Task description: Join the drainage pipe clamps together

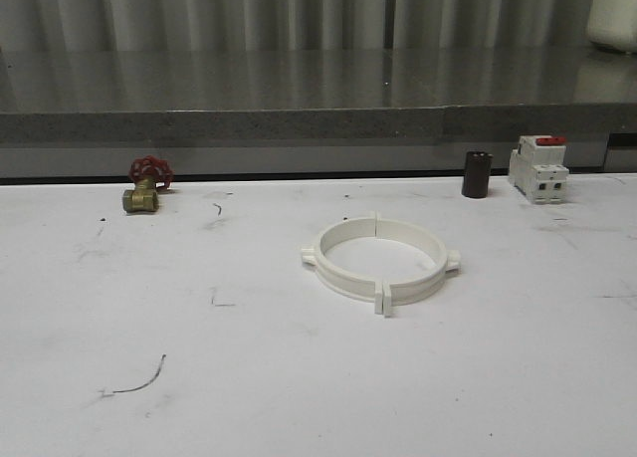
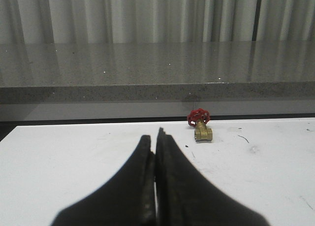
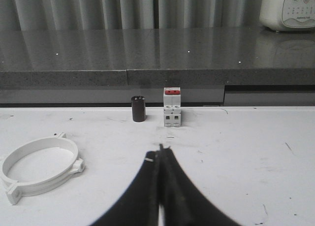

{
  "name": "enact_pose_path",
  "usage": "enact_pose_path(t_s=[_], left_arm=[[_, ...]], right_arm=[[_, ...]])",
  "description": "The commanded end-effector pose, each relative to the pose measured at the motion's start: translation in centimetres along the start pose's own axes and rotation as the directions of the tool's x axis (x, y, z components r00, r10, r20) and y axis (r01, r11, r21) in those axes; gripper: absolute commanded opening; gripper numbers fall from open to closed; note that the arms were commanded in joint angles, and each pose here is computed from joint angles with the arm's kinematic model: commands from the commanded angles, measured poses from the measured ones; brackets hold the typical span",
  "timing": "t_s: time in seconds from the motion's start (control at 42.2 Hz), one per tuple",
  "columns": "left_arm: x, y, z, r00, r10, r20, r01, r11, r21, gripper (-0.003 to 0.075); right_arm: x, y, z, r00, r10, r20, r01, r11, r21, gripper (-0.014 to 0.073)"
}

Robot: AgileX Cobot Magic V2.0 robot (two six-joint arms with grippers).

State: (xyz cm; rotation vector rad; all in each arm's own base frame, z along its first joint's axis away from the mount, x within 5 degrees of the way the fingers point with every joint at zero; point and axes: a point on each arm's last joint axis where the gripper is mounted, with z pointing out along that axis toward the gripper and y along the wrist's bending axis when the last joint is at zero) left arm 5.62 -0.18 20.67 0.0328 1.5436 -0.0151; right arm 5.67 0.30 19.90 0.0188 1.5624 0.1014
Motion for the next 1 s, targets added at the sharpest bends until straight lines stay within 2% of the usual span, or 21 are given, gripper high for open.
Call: enact_pose_path(t_s=[0.0, 0.972], left_arm=[[-0.04, 0.04, -0.02, 0.998, -0.004, 0.070, 0.004, 1.000, -0.005, -0.0020], [-0.04, 0.04, -0.02, 0.998, -0.004, 0.070, 0.004, 1.000, -0.005, -0.0020]], right_arm=[[-1.00, 0.03, -0.19, 0.994, 0.005, 0.106, -0.005, 1.000, -0.001, -0.0120], [-1.02, -0.03, -0.19, 0.994, 0.004, 0.106, -0.005, 1.000, 0.011, -0.0120]])
